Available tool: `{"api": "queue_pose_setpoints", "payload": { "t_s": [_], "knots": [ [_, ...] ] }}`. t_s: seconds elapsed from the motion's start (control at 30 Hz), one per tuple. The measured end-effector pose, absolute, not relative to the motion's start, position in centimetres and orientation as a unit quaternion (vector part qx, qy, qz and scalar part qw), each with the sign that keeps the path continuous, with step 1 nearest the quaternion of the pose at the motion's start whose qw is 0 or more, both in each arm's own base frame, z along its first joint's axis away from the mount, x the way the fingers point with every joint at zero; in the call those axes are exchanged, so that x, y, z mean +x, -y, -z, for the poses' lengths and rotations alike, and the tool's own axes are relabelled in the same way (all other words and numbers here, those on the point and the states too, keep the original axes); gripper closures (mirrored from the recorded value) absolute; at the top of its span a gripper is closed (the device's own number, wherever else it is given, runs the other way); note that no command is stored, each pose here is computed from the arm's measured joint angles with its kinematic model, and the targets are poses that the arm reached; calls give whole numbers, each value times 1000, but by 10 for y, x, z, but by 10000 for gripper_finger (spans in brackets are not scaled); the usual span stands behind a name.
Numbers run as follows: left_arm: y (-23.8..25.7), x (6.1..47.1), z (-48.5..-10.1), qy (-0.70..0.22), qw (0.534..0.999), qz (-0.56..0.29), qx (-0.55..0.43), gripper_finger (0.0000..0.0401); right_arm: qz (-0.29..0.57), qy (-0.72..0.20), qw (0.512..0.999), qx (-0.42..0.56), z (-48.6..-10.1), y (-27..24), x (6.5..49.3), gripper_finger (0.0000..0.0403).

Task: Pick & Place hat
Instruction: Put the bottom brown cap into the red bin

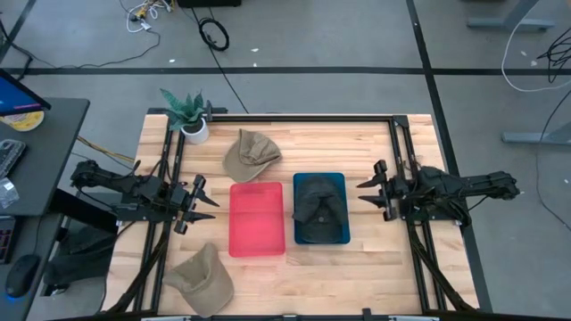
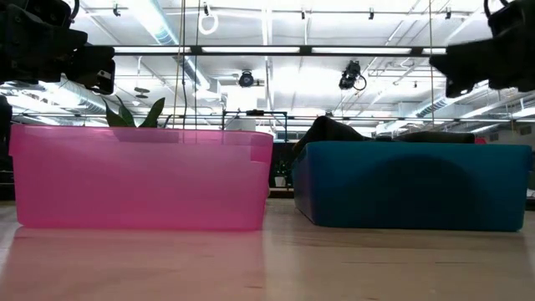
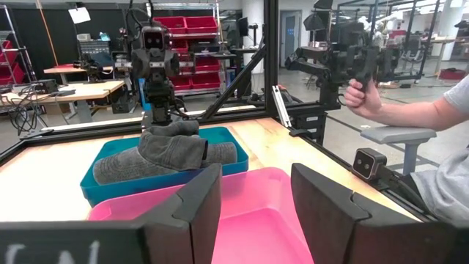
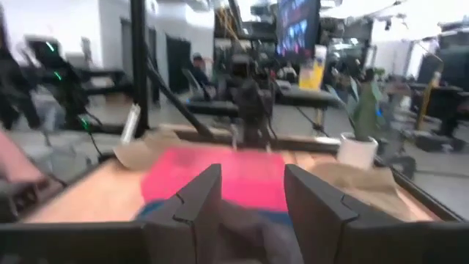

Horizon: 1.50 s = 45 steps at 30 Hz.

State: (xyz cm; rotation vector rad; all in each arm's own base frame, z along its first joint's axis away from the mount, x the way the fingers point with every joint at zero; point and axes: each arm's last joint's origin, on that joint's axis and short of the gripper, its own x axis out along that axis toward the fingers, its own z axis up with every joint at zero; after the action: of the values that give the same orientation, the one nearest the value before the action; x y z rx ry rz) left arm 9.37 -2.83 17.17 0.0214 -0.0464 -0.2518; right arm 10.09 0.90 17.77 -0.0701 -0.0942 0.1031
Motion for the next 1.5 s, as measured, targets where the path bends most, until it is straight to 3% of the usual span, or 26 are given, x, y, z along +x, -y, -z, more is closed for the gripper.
{"api": "queue_pose_setpoints", "payload": {
  "t_s": [0.3, 1.5],
  "knots": [
    [28, 94, -172, 23, 992, 125, 11, 232, 32, -19, 998, -51, -166, -4, 102, 247],
    [28, 94, -172, 23, 992, 125, 10, 232, 31, -21, 998, -46, -166, -4, 102, 247]
  ]
}}
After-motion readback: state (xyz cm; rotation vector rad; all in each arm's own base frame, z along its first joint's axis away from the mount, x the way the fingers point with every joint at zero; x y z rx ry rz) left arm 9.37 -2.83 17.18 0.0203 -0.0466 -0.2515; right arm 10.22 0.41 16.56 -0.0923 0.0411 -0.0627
